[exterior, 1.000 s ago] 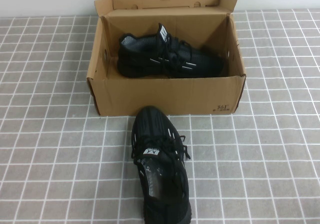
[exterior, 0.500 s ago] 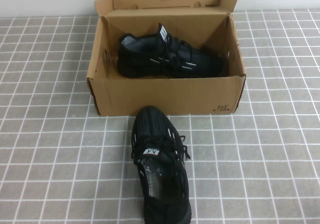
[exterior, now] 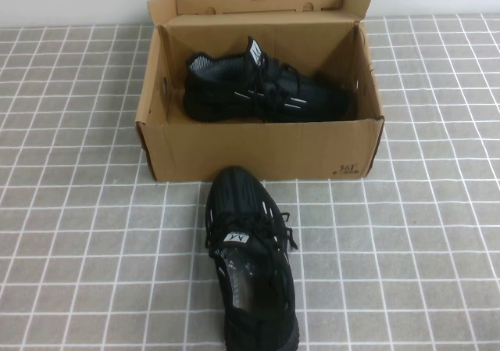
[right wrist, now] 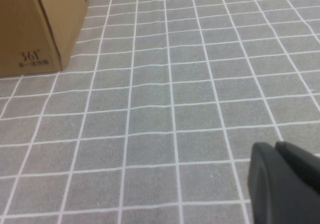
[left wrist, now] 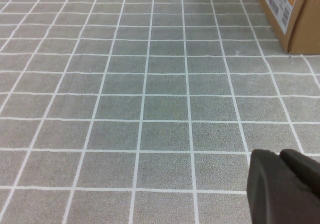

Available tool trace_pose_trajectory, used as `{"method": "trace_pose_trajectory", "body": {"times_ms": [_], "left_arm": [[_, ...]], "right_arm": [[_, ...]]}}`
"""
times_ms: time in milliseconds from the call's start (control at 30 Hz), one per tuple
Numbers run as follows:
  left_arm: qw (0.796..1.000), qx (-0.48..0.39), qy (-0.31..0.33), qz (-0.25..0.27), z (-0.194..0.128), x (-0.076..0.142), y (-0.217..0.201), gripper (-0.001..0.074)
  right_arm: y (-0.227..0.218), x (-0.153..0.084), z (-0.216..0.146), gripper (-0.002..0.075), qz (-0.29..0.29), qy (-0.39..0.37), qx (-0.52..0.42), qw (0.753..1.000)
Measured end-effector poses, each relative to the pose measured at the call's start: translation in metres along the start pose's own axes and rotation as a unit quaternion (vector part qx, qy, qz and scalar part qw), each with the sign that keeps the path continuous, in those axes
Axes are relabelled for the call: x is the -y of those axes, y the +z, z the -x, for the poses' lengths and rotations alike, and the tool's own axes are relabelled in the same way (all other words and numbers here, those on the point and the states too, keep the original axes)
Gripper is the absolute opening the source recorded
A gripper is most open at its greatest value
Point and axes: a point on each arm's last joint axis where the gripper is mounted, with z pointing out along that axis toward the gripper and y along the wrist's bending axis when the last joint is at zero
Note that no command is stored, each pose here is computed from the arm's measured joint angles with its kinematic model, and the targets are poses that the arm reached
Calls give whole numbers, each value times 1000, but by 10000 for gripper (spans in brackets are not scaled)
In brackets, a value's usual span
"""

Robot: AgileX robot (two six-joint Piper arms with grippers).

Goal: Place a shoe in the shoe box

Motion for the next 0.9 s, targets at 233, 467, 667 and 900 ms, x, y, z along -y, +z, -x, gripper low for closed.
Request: {"method": "trace_pose_trajectory", "body": {"times_ms": [233,467,667,900], "left_arm": [[1000,0,0,0,0,0,0,0],[1000,0,0,0,0,0,0,0],[1000,0,0,0,0,0,0,0],[1000,0,0,0,0,0,0,0]], "right_arm": [[0,0,0,-16,0,0,0,1000],[0,0,6,-16,0,-2,34,999],[-4,-3,28,-16,41,155,148,976],[-8,1,36,-16,61,309,195,929]]}}
